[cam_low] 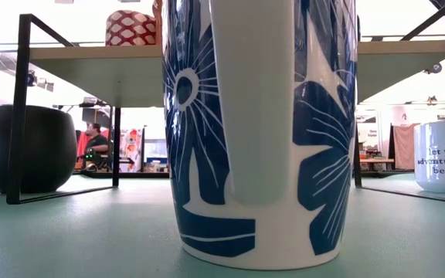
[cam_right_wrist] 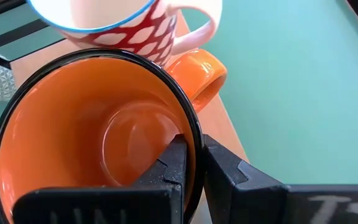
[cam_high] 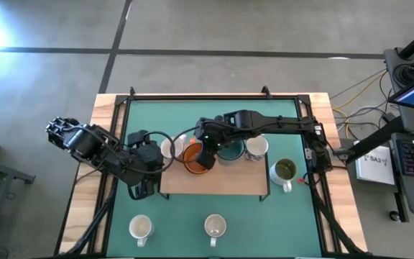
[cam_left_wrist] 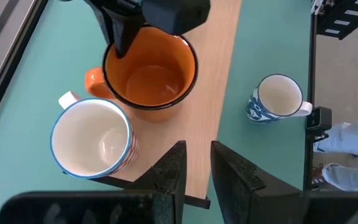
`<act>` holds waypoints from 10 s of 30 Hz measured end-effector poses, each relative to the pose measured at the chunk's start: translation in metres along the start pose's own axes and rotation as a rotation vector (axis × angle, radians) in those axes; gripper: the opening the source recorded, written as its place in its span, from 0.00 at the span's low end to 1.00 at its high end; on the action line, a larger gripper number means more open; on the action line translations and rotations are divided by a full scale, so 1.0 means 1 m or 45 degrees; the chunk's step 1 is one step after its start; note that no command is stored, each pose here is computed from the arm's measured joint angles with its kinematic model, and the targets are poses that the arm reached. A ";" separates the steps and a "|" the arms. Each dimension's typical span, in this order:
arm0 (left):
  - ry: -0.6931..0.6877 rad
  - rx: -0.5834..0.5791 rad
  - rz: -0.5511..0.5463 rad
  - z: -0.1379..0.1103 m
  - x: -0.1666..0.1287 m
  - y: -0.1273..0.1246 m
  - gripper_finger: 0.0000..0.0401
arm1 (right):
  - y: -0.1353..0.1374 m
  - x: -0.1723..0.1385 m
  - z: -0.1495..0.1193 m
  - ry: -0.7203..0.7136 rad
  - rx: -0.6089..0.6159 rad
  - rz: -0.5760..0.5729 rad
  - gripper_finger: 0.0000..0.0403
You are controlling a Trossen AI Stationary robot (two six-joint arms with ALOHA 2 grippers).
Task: Place coffee mugs
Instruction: Put the orange mug on the shelf, then put the black mug on the shelf
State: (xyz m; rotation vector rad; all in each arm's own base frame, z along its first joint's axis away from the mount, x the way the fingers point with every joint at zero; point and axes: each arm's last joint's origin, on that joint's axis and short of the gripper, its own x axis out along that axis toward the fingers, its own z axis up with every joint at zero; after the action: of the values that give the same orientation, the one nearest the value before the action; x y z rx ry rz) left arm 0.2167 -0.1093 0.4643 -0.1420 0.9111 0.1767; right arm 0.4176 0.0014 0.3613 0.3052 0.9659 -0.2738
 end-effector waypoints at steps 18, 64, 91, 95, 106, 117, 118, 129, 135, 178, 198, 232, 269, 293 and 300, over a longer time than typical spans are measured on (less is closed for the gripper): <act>0.000 0.000 0.000 0.000 0.000 0.000 0.14 | -0.022 0.002 0.008 -0.010 -0.001 -0.038 0.06; 0.090 -0.116 -0.046 -0.006 0.007 -0.005 0.14 | -0.023 -0.081 0.003 -0.218 -0.006 0.111 0.23; 0.622 -0.116 0.052 -0.137 0.100 0.036 0.14 | 0.046 -0.128 -0.062 0.012 0.008 0.266 0.25; 0.605 -0.028 0.035 -0.143 0.114 0.033 0.14 | 0.048 -0.128 -0.065 0.032 0.024 0.261 0.25; 0.638 0.107 0.115 -0.161 0.140 0.036 0.14 | 0.048 -0.128 -0.065 0.026 0.016 0.254 0.24; 0.565 0.209 0.147 -0.162 0.145 0.036 0.14 | 0.048 -0.128 -0.065 0.022 -0.010 0.254 0.23; 0.569 0.214 0.149 -0.163 0.146 0.037 0.14 | 0.048 -0.128 -0.065 0.023 -0.010 0.253 0.23; 0.611 0.236 0.177 -0.180 0.160 0.042 0.14 | 0.048 -0.128 -0.065 0.022 -0.010 0.254 0.23; 0.692 0.213 0.110 -0.189 0.167 0.043 0.12 | 0.048 -0.128 -0.065 0.022 -0.009 0.254 0.23; 0.655 -0.580 -0.393 -0.106 0.063 -0.030 0.03 | 0.046 -0.127 -0.069 0.077 -0.017 0.216 0.20; 0.607 -0.259 -0.278 -0.040 0.047 -0.075 0.03 | 0.042 -0.128 -0.073 0.133 -0.029 0.178 0.19; 0.519 -0.471 -0.078 0.018 0.094 -0.035 0.03 | 0.037 -0.129 -0.081 0.235 -0.161 0.120 0.19; 0.620 -0.529 0.015 0.011 0.130 -0.043 0.03 | 0.037 -0.129 -0.082 0.241 -0.171 0.128 0.21; 0.528 -0.678 0.094 0.015 0.133 -0.041 0.04 | 0.036 -0.129 -0.082 0.244 -0.202 0.131 0.20; 0.513 -0.706 0.114 0.016 0.134 -0.039 0.07 | 0.038 -0.129 -0.083 0.273 -0.205 0.181 0.20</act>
State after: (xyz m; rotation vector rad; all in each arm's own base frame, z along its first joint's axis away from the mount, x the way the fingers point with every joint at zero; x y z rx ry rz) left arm 0.3175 -0.1321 0.3697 -0.6697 1.2532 0.4955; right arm 0.2985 0.0787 0.4302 0.2574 1.1649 -0.0328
